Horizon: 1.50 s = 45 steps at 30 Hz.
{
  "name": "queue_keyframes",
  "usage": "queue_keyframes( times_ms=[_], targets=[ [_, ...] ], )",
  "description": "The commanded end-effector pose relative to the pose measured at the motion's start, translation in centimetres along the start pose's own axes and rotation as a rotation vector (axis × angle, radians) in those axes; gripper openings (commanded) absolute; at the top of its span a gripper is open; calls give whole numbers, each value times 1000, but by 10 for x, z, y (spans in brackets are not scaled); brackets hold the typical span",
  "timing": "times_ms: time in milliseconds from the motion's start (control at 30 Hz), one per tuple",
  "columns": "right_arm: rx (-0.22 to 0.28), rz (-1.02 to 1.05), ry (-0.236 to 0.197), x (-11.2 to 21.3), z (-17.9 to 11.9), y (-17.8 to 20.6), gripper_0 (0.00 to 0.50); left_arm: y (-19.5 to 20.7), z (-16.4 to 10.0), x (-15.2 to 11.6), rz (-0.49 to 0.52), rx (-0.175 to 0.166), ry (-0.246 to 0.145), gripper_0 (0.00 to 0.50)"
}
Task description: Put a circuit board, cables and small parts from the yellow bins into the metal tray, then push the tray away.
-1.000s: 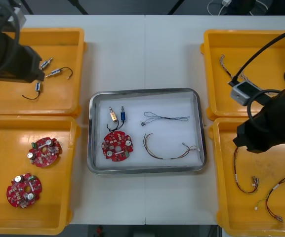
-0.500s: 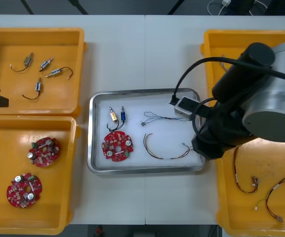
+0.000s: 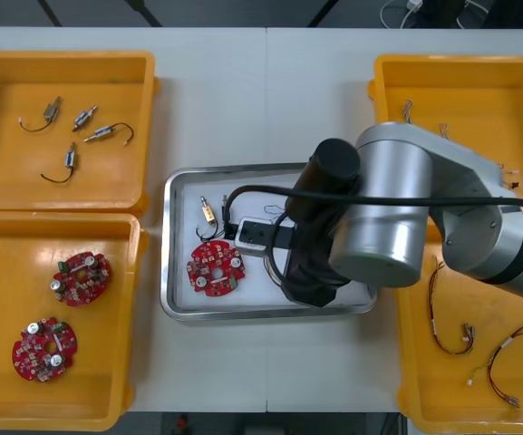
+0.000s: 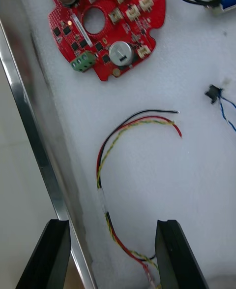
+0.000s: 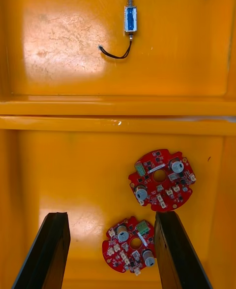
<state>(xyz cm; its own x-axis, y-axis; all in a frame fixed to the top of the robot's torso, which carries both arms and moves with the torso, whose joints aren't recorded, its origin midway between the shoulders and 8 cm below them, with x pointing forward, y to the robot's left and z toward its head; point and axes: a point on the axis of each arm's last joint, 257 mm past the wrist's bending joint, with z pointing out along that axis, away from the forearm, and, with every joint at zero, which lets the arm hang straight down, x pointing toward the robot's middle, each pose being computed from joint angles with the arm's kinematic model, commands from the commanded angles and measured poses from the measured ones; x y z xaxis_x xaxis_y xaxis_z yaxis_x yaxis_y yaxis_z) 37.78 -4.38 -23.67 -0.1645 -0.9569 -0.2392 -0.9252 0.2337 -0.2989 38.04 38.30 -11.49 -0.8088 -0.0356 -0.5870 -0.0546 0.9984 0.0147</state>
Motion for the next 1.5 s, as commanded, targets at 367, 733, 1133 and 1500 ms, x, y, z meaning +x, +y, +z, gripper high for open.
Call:
queue_keyframes(
  times_ms=[367, 733, 1133, 1500],
  targets=[
    [44, -201, 8, -37, 44, 40, 500, 23, -13, 35, 95, -75, 36, 500],
    [34, -216, 60, -34, 62, 54, 500, 25, -16, 39, 85, -79, 48, 500],
    [51, -218, 91, -26, 73, 58, 107, 24, -16, 40, 84, -77, 49, 500],
    [158, -248, 68, -30, 62, 33, 0, 24, -16, 40, 84, -77, 49, 500]
  ],
)
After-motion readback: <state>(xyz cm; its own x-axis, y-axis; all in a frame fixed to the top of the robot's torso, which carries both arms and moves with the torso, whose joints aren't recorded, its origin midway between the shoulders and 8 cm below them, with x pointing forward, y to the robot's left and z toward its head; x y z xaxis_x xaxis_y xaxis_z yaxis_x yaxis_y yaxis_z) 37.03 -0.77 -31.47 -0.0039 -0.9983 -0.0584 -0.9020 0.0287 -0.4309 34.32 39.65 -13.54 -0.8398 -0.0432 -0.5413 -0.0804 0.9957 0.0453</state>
